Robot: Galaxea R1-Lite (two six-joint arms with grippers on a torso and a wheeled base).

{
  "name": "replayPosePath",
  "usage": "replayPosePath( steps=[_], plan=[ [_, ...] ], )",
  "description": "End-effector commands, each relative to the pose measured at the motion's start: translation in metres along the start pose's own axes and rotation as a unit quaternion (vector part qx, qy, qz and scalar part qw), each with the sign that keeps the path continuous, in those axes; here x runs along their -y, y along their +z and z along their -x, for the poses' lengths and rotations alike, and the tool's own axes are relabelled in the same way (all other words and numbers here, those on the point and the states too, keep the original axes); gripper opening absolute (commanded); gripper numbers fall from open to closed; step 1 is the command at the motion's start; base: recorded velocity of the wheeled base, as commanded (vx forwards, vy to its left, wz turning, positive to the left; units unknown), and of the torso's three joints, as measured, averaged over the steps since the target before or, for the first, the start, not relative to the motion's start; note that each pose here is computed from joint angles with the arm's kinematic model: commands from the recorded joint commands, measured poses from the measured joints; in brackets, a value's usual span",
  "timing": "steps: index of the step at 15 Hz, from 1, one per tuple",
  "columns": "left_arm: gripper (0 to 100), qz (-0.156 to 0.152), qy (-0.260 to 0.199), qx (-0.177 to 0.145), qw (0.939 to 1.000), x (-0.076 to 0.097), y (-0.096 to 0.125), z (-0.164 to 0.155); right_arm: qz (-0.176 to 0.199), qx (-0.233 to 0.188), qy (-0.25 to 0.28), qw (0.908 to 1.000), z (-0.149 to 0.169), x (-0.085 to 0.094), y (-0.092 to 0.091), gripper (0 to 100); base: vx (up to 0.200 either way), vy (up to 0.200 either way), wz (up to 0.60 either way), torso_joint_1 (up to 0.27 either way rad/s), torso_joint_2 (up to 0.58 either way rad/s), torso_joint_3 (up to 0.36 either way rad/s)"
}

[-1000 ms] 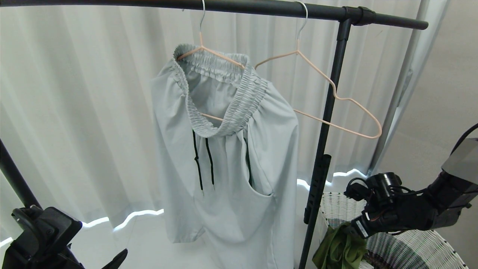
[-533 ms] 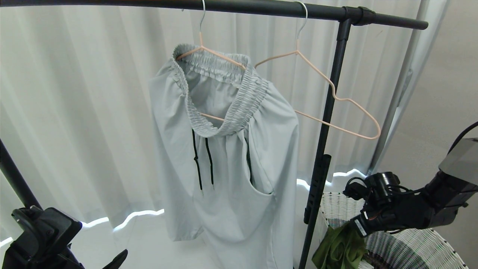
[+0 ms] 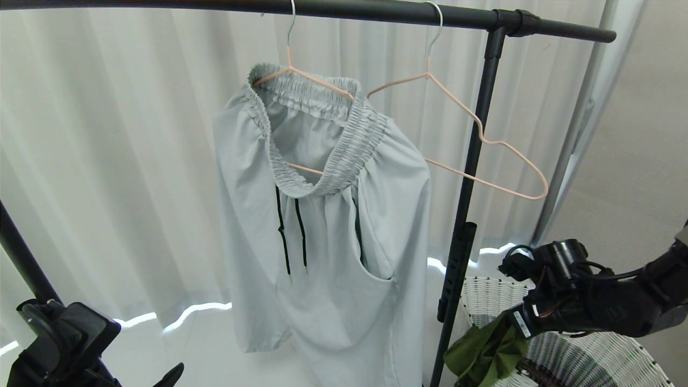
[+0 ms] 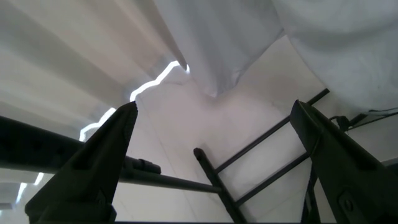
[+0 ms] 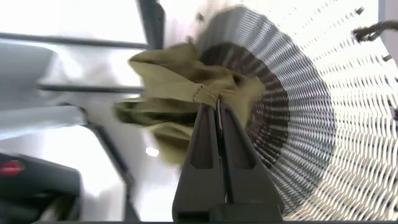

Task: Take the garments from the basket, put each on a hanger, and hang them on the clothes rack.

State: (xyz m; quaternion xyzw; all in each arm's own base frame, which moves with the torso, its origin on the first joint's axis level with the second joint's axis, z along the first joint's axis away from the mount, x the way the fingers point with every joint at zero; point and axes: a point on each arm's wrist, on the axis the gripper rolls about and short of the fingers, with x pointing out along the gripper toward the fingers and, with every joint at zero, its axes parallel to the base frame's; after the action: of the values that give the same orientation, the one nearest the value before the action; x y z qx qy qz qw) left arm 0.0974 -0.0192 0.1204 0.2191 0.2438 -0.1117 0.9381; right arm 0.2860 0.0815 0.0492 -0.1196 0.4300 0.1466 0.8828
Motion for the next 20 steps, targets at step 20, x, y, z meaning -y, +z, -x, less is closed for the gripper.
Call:
replayPosePath(
  steps=[20],
  plan=[
    [100,0.017,0.013,-0.029,0.9994,-0.003,-0.005,-0.005,0.029,0.059,0.007,0.9978,0.142,-0.027,-0.016,0,-0.14,0.0,0.0,0.002,0.0,0.002]
  ],
)
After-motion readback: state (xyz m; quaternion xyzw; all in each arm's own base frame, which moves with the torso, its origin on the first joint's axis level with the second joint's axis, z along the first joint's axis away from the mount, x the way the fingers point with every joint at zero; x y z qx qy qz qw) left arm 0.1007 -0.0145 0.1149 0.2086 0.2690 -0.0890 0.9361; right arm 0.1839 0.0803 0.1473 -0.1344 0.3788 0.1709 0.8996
